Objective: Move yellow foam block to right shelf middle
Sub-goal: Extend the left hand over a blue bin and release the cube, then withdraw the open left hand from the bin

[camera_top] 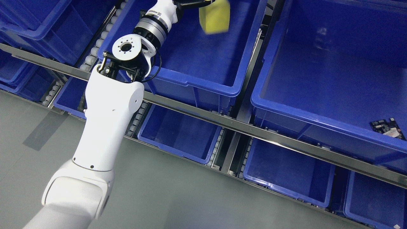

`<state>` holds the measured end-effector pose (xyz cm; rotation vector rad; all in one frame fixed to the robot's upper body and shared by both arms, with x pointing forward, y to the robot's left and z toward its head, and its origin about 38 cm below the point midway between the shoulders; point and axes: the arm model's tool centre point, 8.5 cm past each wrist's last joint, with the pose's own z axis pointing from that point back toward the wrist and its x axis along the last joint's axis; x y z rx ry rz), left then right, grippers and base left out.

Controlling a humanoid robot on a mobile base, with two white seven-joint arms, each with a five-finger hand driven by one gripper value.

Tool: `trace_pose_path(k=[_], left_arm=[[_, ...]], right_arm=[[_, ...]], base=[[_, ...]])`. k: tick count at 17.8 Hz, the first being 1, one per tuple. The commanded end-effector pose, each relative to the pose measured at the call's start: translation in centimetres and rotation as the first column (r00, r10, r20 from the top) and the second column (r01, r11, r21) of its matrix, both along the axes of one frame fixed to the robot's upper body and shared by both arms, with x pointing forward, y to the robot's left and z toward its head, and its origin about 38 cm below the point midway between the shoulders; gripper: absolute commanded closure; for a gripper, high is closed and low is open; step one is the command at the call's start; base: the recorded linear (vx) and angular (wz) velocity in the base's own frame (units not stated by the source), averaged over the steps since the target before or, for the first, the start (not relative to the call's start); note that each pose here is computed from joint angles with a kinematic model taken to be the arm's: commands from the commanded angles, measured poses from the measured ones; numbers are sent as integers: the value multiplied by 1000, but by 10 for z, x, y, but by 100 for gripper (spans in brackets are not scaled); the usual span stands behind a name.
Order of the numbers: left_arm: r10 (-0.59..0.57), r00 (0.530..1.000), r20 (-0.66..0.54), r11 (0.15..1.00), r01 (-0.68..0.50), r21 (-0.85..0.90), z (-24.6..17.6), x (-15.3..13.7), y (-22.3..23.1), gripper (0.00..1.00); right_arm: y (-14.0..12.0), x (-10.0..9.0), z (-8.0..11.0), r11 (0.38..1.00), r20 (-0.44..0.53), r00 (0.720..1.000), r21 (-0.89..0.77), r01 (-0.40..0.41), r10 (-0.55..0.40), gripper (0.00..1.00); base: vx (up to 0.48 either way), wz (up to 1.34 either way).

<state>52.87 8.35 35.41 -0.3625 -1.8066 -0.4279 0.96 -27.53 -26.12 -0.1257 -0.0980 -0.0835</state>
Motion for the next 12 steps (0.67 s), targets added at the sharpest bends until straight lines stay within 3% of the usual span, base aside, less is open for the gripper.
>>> trace_pose_path(k=[1, 5, 10, 12], left_arm=[[-11, 1000, -19, 997, 13, 77, -21, 5, -12, 0], [22, 985, 171, 997, -9, -75, 27, -3, 15, 0], [212, 949, 235, 942, -135, -307, 66, -11, 107, 0], [271, 934, 233, 916, -176, -361, 54, -25, 135, 0]], right_arm=[[-12, 5, 1, 1000, 15, 1000, -18, -5, 5, 0], [-12, 5, 1, 1000, 15, 1000, -18, -5, 5, 0], [-12, 5, 1, 1000, 15, 1000, -18, -5, 5, 0], [-12, 5, 1, 1000, 15, 1000, -18, -5, 5, 0]], base=[[26, -7], [0, 0], [0, 0], [0, 0]])
